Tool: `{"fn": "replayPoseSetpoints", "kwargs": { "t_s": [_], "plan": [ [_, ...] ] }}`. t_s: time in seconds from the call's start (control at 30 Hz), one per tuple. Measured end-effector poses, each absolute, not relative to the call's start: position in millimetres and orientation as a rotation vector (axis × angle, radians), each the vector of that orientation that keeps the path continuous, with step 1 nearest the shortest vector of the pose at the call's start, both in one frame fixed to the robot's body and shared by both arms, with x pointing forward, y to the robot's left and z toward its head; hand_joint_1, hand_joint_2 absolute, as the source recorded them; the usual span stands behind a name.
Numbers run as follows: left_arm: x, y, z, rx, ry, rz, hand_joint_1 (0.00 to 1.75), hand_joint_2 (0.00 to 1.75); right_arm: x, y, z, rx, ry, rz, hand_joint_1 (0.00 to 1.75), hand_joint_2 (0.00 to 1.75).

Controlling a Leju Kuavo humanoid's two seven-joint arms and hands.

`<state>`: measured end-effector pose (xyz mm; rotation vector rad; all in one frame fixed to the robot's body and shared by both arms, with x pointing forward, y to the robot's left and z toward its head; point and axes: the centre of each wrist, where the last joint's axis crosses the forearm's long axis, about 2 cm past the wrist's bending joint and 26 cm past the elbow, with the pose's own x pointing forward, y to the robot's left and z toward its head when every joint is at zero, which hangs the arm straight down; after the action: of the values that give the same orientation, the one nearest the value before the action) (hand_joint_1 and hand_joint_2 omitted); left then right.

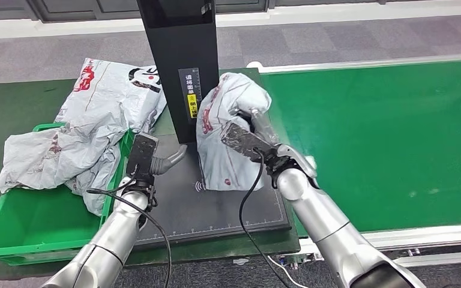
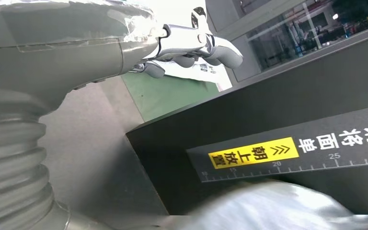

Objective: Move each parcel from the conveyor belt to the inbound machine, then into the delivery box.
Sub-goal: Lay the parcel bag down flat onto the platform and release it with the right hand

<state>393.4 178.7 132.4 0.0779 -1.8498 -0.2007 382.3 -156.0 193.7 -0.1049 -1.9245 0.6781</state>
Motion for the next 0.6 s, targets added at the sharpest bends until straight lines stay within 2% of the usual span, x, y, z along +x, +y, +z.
{"fn": "replayPoseSetpoints", "kwargs": {
  "t_s": [0.3, 0.33, 0.43, 0.47, 0.6],
  "plan": [
    [394.0, 179.1, 132.1, 0.073, -1.846, -0.191, 0.00, 1.75, 376.1, -138.9, 160.9, -0.052, -1.811, 0.785, 1.75, 1.75],
    [394.0, 179.1, 132.0, 0.073, -1.846, -0.191, 0.00, 1.75, 376.1, -138.2, 159.7, -0.049, -1.800, 0.794, 1.44, 1.75],
    [394.0, 179.4, 131.6, 0.073, -1.846, -0.190, 0.00, 1.75, 376.4, -134.6, 153.1, -0.032, -1.723, 0.841, 0.14, 1.75],
    [394.1, 179.4, 131.5, 0.072, -1.845, -0.189, 0.00, 1.75, 376.4, -133.5, 149.2, -0.033, -1.687, 0.867, 0.00, 1.75],
    [395.3, 179.9, 132.9, 0.072, -1.844, -0.183, 0.00, 1.75, 373.3, -132.3, 124.7, -0.092, -1.490, 1.041, 0.00, 1.75]
  ]
}}
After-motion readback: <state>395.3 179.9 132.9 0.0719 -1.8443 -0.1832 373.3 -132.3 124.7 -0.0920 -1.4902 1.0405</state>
